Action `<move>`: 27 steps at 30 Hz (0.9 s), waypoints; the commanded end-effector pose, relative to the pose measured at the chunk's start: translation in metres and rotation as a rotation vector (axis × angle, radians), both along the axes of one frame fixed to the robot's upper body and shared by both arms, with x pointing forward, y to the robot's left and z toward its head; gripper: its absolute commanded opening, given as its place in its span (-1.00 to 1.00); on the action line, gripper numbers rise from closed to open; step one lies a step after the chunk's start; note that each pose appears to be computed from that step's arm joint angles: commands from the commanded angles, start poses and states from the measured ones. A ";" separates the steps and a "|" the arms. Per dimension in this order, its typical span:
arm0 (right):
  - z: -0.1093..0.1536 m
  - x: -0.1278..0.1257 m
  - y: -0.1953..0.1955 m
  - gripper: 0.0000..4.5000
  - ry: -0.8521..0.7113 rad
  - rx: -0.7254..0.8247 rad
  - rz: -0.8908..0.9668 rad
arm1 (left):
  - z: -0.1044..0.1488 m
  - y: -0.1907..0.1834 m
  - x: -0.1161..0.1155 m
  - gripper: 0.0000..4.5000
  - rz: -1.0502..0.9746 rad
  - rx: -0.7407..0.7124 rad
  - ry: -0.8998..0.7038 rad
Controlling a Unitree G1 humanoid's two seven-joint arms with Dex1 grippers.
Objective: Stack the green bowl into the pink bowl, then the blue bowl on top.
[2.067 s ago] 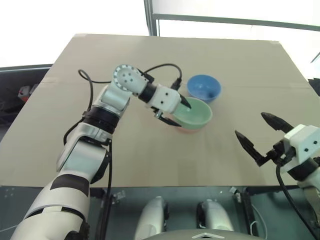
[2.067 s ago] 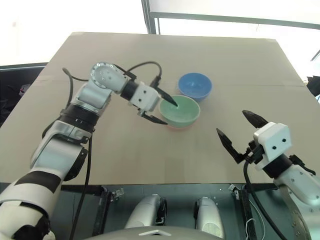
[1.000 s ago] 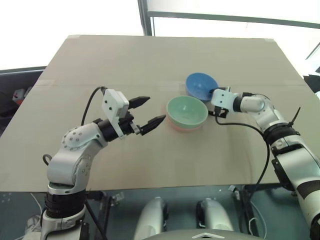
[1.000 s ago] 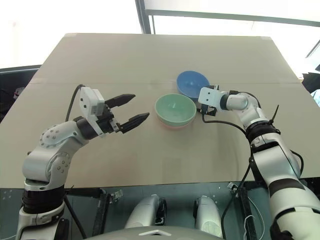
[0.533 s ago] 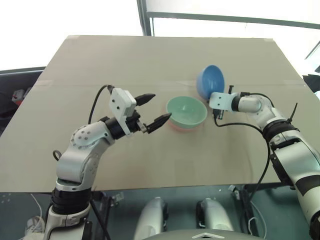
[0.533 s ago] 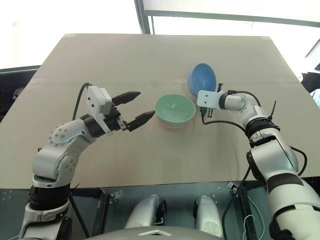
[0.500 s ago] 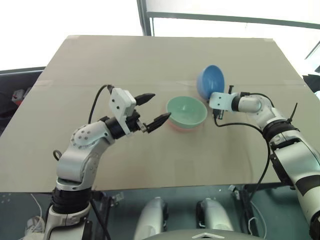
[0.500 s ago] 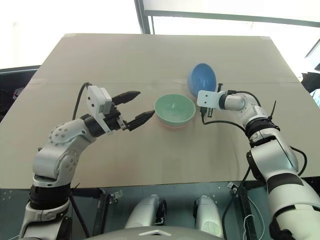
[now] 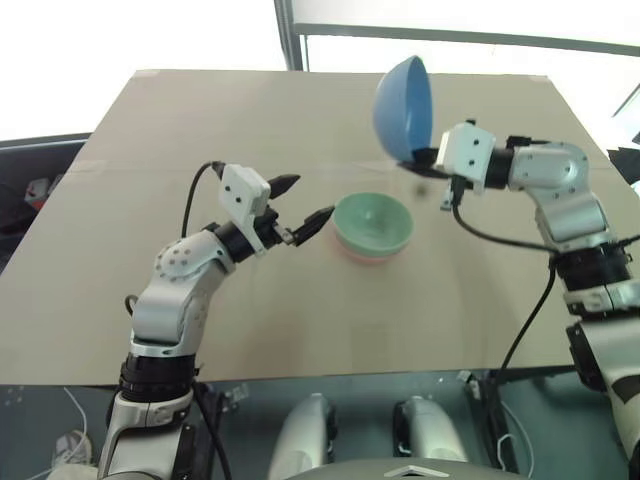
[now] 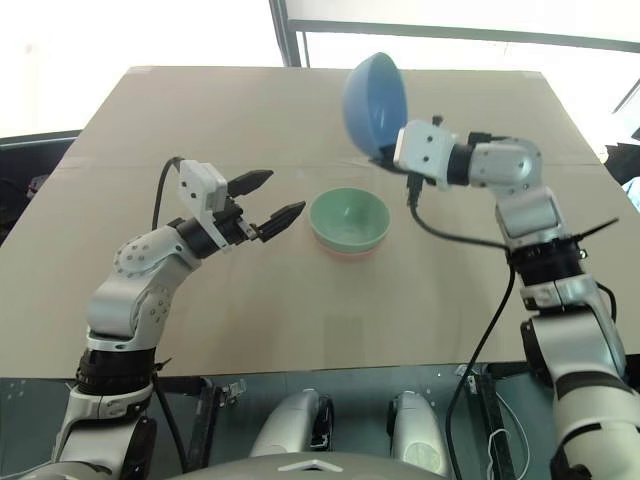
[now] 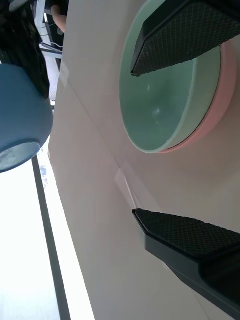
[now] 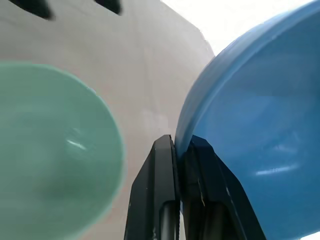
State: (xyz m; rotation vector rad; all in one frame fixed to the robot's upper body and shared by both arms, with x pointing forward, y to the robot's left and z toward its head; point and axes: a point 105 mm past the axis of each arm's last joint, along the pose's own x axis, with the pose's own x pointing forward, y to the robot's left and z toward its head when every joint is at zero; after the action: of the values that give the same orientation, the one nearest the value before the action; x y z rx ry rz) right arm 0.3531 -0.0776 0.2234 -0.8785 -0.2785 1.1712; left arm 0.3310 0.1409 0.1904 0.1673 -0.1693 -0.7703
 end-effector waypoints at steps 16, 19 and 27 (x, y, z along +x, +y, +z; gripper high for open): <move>0.004 -0.035 -0.009 0.96 0.131 -0.053 0.010 | 0.013 0.010 -0.006 1.00 0.016 0.010 -0.058; 0.018 -0.037 -0.026 0.96 0.145 0.073 -0.072 | 0.012 0.012 -0.011 1.00 0.027 0.016 -0.059; -0.025 -0.087 -0.121 0.96 0.401 0.231 -0.312 | -0.003 0.030 -0.041 1.00 -0.011 0.070 0.011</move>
State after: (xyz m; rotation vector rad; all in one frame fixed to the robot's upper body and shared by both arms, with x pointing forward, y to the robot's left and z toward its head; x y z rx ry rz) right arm 0.2737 -0.1903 0.1796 -0.4191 0.1005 0.9821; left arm 0.2982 0.1709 0.1675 0.1967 -0.0545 -0.7603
